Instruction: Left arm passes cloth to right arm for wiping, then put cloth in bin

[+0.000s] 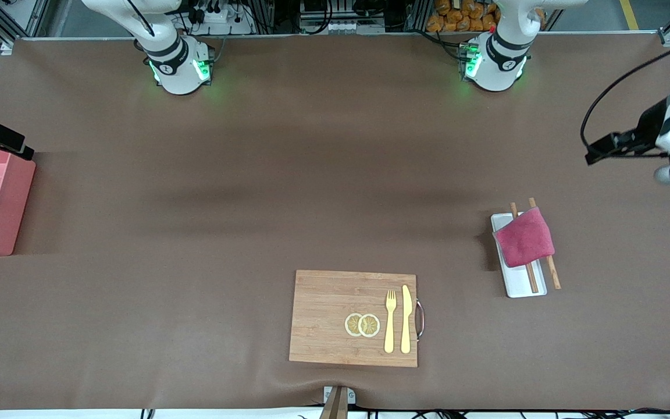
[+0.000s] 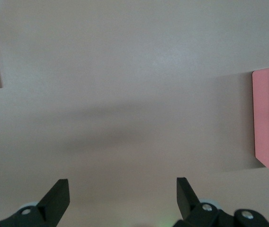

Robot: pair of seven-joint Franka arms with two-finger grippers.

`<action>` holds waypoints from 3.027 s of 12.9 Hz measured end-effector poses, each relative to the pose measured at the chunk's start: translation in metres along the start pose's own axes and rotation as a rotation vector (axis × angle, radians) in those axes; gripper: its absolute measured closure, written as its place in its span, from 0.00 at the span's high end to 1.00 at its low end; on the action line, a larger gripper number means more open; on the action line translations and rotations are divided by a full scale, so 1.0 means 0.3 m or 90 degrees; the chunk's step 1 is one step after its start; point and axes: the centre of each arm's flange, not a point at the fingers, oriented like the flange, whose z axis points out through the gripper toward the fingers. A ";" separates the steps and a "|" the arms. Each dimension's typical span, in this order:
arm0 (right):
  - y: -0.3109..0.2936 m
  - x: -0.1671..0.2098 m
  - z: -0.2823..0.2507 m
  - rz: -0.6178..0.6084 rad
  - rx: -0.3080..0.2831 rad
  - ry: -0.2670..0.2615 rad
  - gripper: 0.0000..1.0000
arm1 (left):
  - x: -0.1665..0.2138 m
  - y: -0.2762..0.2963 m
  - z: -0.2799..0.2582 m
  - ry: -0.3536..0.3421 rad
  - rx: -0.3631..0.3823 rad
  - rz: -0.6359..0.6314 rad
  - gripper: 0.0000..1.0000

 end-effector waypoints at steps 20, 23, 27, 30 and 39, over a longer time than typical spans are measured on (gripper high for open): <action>-0.637 0.117 0.459 -0.144 0.167 -0.158 1.00 | 0.233 0.036 0.726 -0.015 0.005 -0.005 0.60; -0.691 0.118 0.497 -0.153 0.178 -0.166 1.00 | 0.246 0.041 0.769 -0.014 0.004 -0.005 0.57; -0.693 0.121 0.500 -0.145 0.192 -0.170 1.00 | 0.254 0.047 0.800 -0.015 -0.006 -0.012 0.54; -0.704 0.120 0.501 -0.119 0.213 -0.178 1.00 | 0.255 0.048 0.802 -0.014 -0.007 -0.012 0.50; -0.733 0.124 0.527 -0.080 0.247 -0.202 1.00 | 0.259 0.057 0.791 -0.007 -0.010 -0.015 0.16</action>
